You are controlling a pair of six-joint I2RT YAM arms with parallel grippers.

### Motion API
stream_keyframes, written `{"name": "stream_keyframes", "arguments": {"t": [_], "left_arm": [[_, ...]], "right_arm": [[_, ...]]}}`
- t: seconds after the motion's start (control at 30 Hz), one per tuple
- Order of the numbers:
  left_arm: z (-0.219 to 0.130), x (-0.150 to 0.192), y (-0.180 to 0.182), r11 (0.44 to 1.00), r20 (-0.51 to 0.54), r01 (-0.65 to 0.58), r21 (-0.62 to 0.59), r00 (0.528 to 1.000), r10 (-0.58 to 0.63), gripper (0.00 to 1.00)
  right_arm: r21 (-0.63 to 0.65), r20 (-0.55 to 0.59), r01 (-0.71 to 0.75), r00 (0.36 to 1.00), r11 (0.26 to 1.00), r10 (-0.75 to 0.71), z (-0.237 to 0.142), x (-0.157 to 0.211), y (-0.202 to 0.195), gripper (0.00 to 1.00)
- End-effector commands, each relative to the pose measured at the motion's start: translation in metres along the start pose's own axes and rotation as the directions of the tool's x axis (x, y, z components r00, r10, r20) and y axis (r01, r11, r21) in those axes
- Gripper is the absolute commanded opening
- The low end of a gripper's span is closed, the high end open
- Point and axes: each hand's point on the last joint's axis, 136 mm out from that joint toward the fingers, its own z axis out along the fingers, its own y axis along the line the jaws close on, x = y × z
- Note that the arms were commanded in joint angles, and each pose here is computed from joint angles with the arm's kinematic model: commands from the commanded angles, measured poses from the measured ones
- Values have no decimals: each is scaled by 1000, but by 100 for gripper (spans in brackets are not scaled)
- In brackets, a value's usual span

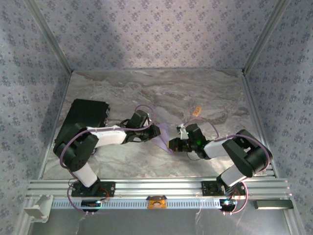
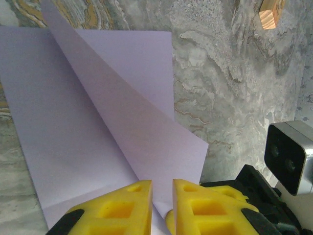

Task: Fold a paper plane with a square sheet of paper (pick it up from the middle)
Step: Fourth fold the wing at the center of the table.

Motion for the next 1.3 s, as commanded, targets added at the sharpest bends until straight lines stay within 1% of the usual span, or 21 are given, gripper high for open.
{"name": "stream_keyframes", "arguments": {"t": [0.0, 0.5, 0.73, 0.83, 0.97, 1.27], "left_arm": [[7, 3, -13, 999, -21, -16, 47, 1000, 17, 17], [25, 3, -16, 996, -32, -1, 84, 999, 3, 13], [22, 1, -21, 994, -11, -11, 110, 1000, 12, 14], [17, -2, -29, 989, 13, -18, 144, 1000, 17, 14], [20, -2, -26, 991, 4, -26, 129, 1000, 26, 14], [35, -4, -20, 992, -4, -4, 124, 1000, 5, 14]], "right_arm": [[-25, -22, -56, 998, 998, 55, 0, 4, -1, 1], [-35, -30, -144, 989, 989, 143, -1, 6, -11, 0], [-35, -46, -179, 983, 983, 177, 0, 6, -15, 0], [-33, -49, -196, 980, 980, 194, -1, 6, -17, 0], [-34, -50, -212, 976, 977, 210, -2, 6, -19, 0], [-37, -69, -233, 971, 972, 230, 0, 7, -21, 0]]}}
